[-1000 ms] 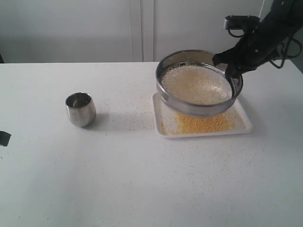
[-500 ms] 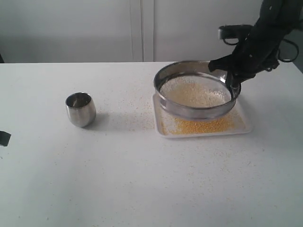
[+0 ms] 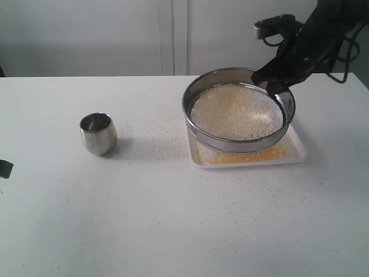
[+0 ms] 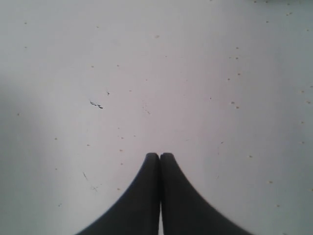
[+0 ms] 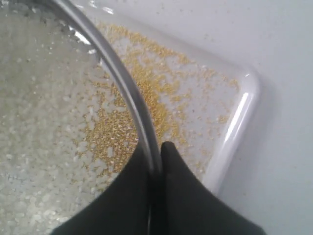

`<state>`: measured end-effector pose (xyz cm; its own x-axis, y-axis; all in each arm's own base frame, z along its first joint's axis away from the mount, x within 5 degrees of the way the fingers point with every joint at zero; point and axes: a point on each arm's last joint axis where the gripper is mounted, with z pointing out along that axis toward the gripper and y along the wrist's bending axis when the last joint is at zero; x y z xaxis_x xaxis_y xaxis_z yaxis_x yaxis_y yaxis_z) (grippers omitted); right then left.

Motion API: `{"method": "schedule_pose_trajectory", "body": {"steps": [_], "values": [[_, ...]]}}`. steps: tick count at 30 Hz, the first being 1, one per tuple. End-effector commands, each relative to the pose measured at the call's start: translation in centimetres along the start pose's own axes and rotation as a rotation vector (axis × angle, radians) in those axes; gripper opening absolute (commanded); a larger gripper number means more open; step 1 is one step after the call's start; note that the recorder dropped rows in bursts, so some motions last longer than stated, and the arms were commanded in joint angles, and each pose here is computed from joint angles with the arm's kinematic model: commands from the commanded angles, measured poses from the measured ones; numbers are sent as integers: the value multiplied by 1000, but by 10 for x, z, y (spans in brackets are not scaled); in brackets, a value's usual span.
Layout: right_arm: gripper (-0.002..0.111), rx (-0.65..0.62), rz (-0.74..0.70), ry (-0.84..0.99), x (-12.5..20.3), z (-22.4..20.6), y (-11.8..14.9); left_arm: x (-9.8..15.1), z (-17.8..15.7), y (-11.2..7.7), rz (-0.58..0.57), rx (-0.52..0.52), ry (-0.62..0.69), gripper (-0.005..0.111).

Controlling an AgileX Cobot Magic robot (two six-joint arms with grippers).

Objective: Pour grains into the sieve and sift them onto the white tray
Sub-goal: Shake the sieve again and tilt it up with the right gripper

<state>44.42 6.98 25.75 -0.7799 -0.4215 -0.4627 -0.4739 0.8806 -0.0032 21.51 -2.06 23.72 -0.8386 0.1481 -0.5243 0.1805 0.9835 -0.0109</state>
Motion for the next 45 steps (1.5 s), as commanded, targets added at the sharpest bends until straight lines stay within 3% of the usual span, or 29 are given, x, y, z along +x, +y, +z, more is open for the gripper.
{"method": "schedule_pose_trajectory", "body": {"steps": [1, 11, 21, 30, 41, 45], "values": [[0, 68, 2, -205, -15, -41, -1, 2, -1, 0, -7, 1, 4, 0], [0, 200, 15, -461, 7, -74, 11, 2, -1, 0, -7, 1, 4, 0], [0, 239, 21, -514, 35, -83, 21, 2, -1, 0, -7, 1, 4, 0], [0, 235, 22, -501, 38, -80, 22, 2, -1, 0, -7, 1, 4, 0], [0, 106, 13, -255, 58, -70, 33, 2, -1, 0, -7, 1, 4, 0], [0, 35, -51, -140, 67, -68, 43, 2, -1, 0, -7, 1, 4, 0]]}}
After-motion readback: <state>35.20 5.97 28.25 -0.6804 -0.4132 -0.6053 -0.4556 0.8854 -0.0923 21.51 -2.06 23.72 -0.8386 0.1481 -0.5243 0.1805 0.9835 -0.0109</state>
